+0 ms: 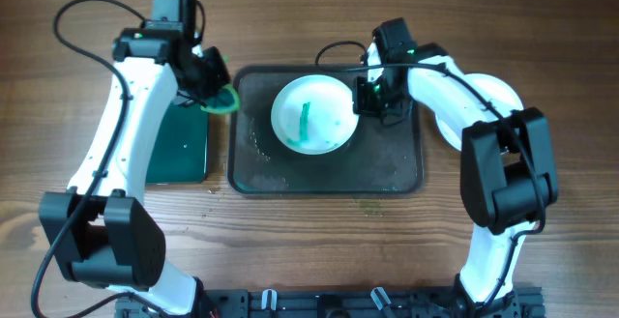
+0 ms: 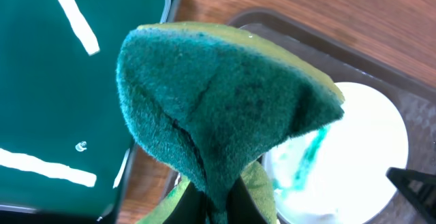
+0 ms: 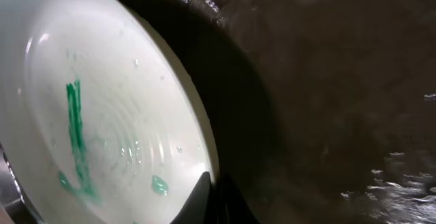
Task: Clean dirty plates on tray and stack at the side
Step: 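Scrub the last plate with the sponge in the left gripper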
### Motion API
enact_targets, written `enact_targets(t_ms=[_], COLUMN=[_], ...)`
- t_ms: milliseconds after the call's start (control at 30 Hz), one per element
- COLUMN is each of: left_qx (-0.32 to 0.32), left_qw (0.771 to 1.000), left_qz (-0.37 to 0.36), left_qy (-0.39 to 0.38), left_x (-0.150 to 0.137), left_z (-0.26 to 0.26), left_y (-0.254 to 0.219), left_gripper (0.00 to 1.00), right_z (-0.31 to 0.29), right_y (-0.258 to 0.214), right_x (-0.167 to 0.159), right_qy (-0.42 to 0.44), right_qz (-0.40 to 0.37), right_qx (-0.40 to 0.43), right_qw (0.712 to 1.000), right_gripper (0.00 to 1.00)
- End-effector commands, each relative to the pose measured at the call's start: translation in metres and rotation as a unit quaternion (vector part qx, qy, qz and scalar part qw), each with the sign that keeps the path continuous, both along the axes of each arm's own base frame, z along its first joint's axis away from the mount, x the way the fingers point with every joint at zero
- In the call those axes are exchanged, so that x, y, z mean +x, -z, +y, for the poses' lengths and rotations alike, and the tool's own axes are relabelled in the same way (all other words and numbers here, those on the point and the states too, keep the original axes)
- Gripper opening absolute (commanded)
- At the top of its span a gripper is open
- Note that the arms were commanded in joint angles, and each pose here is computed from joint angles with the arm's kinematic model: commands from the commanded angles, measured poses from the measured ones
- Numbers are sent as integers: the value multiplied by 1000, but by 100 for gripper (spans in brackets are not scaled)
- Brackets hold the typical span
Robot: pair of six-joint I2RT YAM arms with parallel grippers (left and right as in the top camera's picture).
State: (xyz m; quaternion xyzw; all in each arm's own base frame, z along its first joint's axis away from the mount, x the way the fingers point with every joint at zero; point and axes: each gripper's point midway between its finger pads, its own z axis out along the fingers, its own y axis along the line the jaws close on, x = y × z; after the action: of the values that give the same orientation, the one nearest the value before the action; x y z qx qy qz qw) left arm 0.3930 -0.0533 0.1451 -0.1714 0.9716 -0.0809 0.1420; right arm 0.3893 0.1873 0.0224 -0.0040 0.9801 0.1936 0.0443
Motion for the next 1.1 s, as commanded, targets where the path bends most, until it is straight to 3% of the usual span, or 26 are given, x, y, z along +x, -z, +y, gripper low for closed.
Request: enact_targets(t_ms=[0,133,233,433,533,600,633,700,767,800,867,1000,1067], left_qx=[-8,-24,-14,1,-81,-201,-196,-132,-30,69,146,154,80], left_qw=[999,991,985,974,961,923,925,955,983,991,987,983,986], left_qz=[1,0,47,116,133,111,102,97,88,75,70,95,120], left_qy=[40,132,165,193,231,310,309,249,160,83,21,21,87], left_x=[-2,4,-10,-32,-44,-53,-48,-31,-11,2,4,-9,-21], left_z=[-33,-95,-122,-139,-168,-208,-208,-186,-146,-104,-70,-68,-101], left_y=[21,53,92,151,150,129,129,141,151,153,150,151,154], left_gripper=[4,4,4,4,4,4,4,4,4,4,4,4,4], right_z=[15,16,16,16,16,16,16,16,16,16,15,15,15], right_y=[20,20,20,20,20,20,20,20,20,20,20,20,20], right_x=[-16,-14,-14,-14,-14,-14,-14,-14,-14,-14,-14,-15,-15], right_qy=[4,2,0,-2,-2,-2,-2,-2,-3,-3,-3,-3,-3], right_qz=[30,27,25,25,25,25,25,24,24,24,24,25,25], right_qx=[8,10,9,9,9,9,9,9,9,9,9,9,9], right_qw=[1000,1000,1000,1000,1000,1000,1000,1000,1000,1000,1000,1000,1000], right_gripper=[4,4,4,4,4,4,5,4,4,4,4,4,5])
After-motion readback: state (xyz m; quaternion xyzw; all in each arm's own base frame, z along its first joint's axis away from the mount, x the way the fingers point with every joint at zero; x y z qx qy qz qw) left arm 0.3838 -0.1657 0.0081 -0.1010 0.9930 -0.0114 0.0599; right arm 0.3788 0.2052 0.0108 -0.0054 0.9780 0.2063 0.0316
